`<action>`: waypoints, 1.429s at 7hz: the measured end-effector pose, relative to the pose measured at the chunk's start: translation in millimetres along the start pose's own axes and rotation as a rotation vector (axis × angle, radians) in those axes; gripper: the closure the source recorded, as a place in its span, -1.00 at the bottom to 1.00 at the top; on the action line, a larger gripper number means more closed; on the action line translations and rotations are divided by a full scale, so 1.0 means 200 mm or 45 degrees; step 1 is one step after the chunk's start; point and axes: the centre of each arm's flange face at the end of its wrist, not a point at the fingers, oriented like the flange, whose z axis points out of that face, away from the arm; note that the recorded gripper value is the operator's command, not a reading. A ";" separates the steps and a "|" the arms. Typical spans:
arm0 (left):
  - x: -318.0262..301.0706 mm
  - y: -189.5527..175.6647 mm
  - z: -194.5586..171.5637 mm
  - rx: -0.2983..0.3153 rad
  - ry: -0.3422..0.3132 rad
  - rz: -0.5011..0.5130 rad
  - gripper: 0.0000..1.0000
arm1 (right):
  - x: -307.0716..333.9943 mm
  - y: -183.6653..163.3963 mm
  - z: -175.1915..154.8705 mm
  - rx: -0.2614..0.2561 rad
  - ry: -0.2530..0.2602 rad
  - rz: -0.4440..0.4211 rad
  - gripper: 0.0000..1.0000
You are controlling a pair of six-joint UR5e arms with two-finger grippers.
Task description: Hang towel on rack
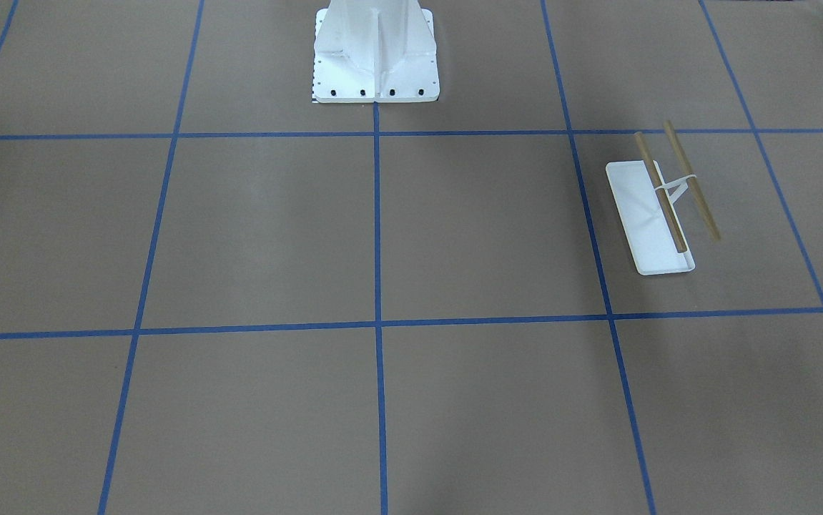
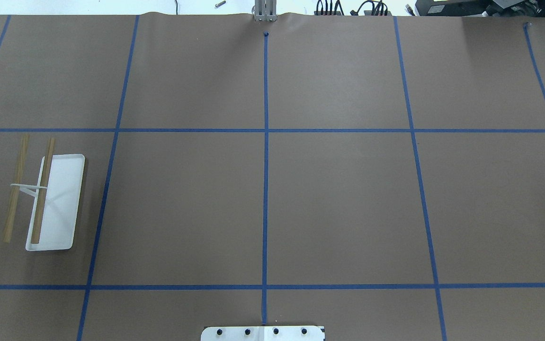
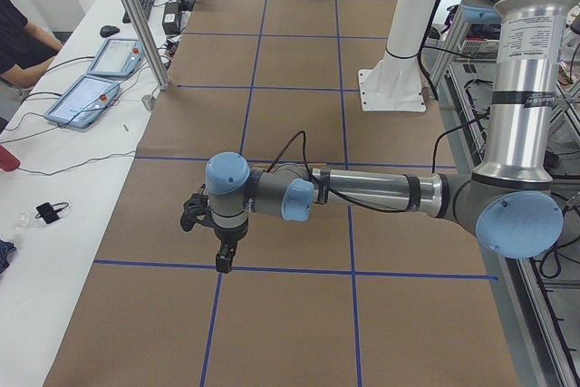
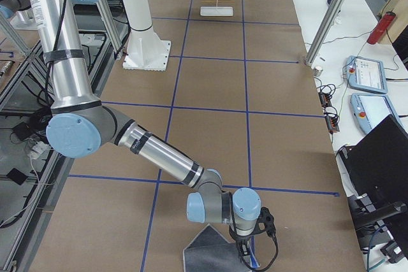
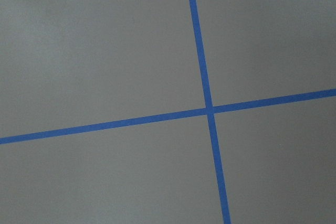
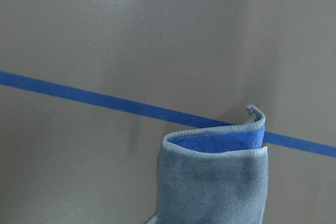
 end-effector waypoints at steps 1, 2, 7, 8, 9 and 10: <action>0.01 -0.01 -0.01 0.004 0.000 0.003 -0.96 | 0.01 -0.01 0.04 -0.021 0.004 0.000 -1.00; 0.01 -0.01 -0.01 0.007 0.000 0.006 -0.96 | 0.01 0.00 0.07 -0.038 -0.008 0.003 -1.00; 0.02 -0.04 -0.03 0.016 0.000 0.012 -0.96 | -0.05 0.08 0.23 -0.115 -0.085 -0.007 -1.00; 0.03 -0.04 -0.03 0.020 0.000 0.014 -0.96 | -0.07 0.08 0.25 -0.125 -0.083 -0.023 -1.00; 0.03 -0.04 -0.04 0.023 0.000 0.017 -0.96 | -0.07 0.07 0.26 -0.130 -0.080 -0.051 -1.00; 0.03 -0.05 -0.04 0.024 0.000 0.018 -0.96 | -0.08 0.06 0.26 -0.134 -0.075 -0.083 -1.00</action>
